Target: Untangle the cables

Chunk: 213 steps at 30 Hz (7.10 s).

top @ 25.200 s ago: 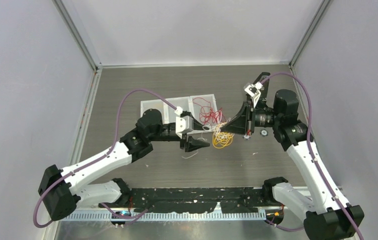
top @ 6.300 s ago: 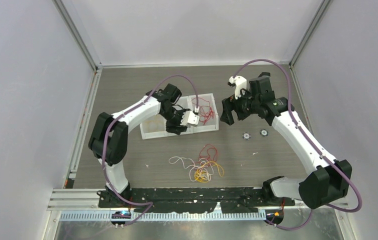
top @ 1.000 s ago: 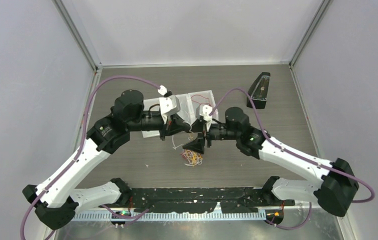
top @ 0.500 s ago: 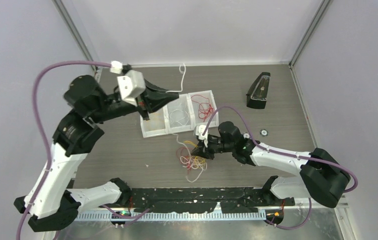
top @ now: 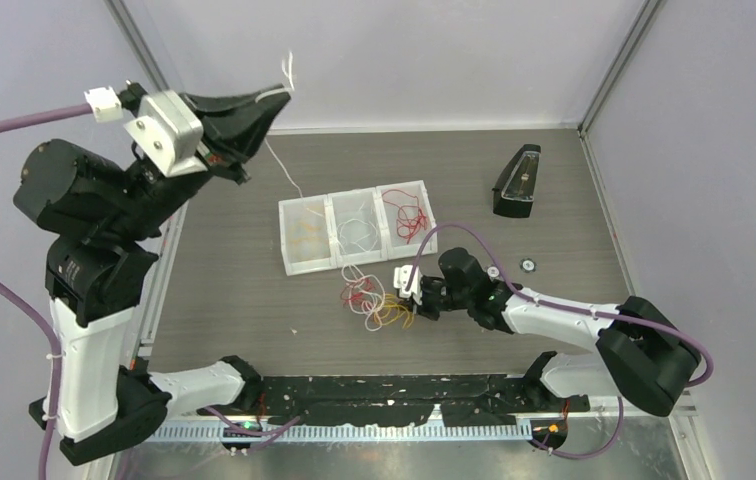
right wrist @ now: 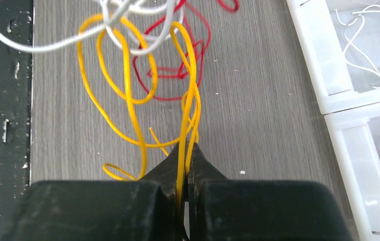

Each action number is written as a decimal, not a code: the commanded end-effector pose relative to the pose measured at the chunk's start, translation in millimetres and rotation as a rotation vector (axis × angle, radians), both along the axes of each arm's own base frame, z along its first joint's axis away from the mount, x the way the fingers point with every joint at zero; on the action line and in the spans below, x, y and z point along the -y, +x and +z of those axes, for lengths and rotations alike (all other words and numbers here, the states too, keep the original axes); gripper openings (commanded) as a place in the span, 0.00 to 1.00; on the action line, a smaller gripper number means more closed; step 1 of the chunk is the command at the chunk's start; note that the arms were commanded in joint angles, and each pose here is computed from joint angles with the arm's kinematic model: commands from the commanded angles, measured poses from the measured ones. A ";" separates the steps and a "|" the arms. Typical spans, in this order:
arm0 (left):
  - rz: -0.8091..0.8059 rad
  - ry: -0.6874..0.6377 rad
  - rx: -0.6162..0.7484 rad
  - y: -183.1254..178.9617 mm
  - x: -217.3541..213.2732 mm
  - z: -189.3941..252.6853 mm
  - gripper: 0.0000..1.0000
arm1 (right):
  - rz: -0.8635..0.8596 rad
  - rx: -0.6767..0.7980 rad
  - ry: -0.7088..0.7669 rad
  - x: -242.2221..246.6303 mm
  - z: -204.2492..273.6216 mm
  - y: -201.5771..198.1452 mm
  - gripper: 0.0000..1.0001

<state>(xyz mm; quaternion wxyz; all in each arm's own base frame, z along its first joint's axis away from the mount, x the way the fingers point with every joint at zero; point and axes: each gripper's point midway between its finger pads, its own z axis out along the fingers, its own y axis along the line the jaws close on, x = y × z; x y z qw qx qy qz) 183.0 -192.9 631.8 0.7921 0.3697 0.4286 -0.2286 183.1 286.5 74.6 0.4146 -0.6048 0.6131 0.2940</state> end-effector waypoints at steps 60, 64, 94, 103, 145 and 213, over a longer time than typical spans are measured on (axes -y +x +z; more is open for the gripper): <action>-0.109 -0.368 0.167 -60.4 -41.1 121.9 0.00 | 0.425 0.340 -0.067 -79.2 -39.1 -26.2 0.08; -0.066 -0.372 0.213 -62.2 -49.4 129.9 0.00 | 0.436 0.341 -0.131 -62.5 -50.2 -27.7 0.14; 0.055 -0.207 -0.338 174.9 35.1 -83.1 0.00 | 0.016 -0.022 -0.056 11.7 49.4 3.2 0.92; -0.202 -0.267 -0.224 83.7 24.3 -10.6 0.00 | -0.355 -0.296 -0.182 35.1 15.5 61.8 0.87; 0.029 -0.025 -0.272 217.0 49.3 -130.6 0.00 | -0.481 -0.343 -0.074 65.4 35.6 98.3 0.89; -0.025 0.326 -1.121 187.9 71.1 -436.0 0.00 | -0.503 -0.432 -0.101 81.7 6.3 83.9 0.90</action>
